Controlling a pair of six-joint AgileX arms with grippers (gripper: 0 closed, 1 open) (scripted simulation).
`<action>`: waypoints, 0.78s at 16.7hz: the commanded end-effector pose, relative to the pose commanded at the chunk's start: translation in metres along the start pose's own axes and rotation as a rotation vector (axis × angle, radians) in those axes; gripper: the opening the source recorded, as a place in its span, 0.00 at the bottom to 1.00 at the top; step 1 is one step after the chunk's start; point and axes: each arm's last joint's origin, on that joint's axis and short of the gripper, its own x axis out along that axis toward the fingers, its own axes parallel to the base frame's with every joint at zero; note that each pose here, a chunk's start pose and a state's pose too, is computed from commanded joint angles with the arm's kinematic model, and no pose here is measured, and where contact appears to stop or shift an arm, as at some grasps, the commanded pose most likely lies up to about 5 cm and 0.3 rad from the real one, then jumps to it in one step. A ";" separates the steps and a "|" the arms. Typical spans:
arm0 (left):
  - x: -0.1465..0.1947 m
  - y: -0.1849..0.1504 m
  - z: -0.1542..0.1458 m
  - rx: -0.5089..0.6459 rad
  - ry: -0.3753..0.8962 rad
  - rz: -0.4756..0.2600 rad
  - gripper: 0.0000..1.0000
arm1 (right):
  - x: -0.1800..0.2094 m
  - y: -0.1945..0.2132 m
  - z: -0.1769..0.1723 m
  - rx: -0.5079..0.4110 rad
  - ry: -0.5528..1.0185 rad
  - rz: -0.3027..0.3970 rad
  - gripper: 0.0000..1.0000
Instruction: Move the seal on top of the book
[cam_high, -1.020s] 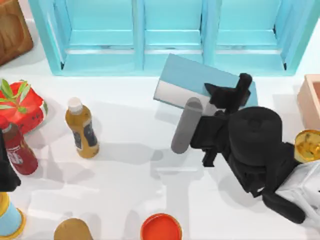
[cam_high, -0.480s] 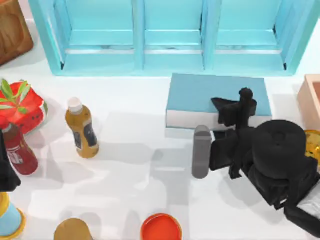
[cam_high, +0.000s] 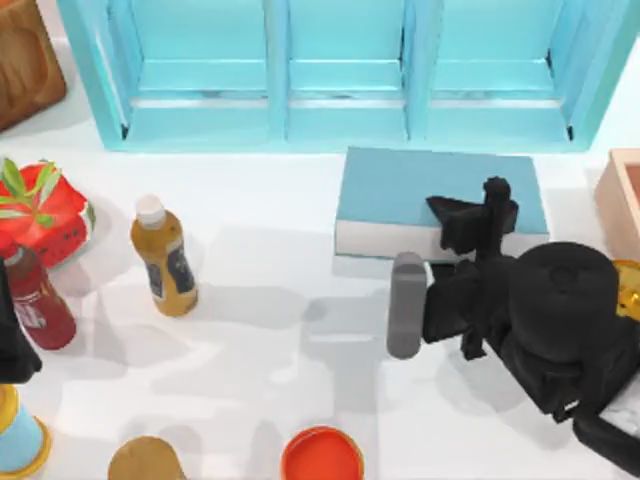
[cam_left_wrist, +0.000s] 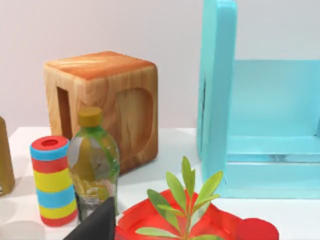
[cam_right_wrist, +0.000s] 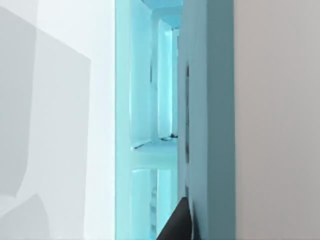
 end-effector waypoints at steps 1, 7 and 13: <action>0.000 0.000 0.000 0.000 0.000 0.000 1.00 | -0.001 0.000 0.000 0.000 0.000 -0.002 0.00; 0.000 0.000 0.000 0.000 0.000 0.000 1.00 | 0.002 0.006 -0.001 0.001 0.002 0.005 0.00; 0.000 0.000 0.000 0.000 0.000 0.000 1.00 | 0.007 0.029 -0.003 -0.003 0.005 0.013 0.00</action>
